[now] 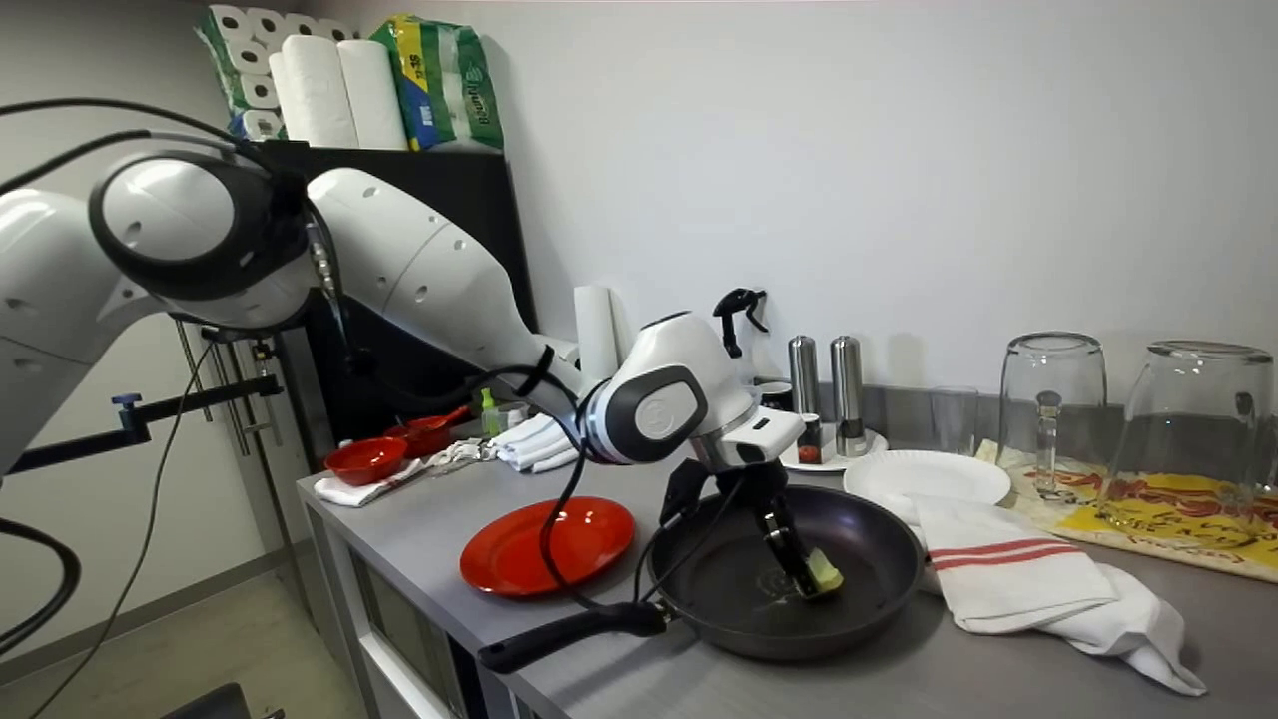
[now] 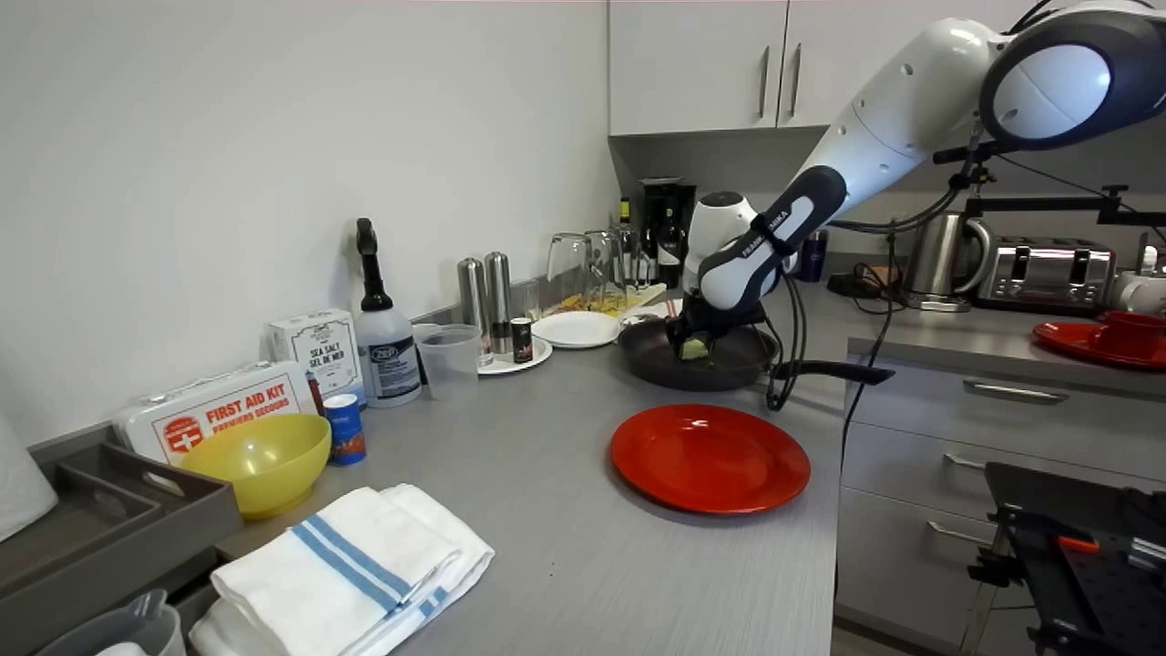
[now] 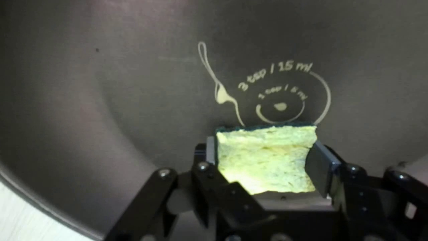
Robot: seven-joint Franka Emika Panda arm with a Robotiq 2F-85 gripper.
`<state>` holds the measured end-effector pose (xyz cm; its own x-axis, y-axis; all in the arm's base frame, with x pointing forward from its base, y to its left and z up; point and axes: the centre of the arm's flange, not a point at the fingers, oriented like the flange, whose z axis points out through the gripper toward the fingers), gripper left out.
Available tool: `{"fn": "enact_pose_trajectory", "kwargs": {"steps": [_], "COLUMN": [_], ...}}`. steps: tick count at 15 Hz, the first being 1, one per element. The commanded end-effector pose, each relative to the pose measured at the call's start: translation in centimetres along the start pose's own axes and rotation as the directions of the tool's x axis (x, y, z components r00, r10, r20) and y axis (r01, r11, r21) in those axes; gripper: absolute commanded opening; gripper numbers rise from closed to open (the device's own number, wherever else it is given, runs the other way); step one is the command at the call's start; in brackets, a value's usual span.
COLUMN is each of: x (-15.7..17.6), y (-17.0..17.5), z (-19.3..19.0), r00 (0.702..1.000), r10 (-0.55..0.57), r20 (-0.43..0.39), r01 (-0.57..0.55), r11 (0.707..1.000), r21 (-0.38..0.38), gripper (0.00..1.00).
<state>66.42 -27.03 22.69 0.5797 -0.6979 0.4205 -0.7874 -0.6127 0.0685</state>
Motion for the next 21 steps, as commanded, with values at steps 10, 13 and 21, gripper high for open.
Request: {"fn": "enact_pose_trajectory", "kwargs": {"steps": [10,13,21], "x": [-1.8,-2.5,-3.3], "y": [-1.1,-2.2,-2.1], "z": [1.4,0.2,-0.2], "r00": [0.993,0.984,0.932], "r10": [0.100,0.074,-0.135], "r20": [0.063,0.159,0.335], "r01": [-0.101,-0.088,0.097], "r11": [0.995,0.993,0.987], "r21": [0.017,0.080,0.127], "gripper": [0.39,0.39,0.39]}}
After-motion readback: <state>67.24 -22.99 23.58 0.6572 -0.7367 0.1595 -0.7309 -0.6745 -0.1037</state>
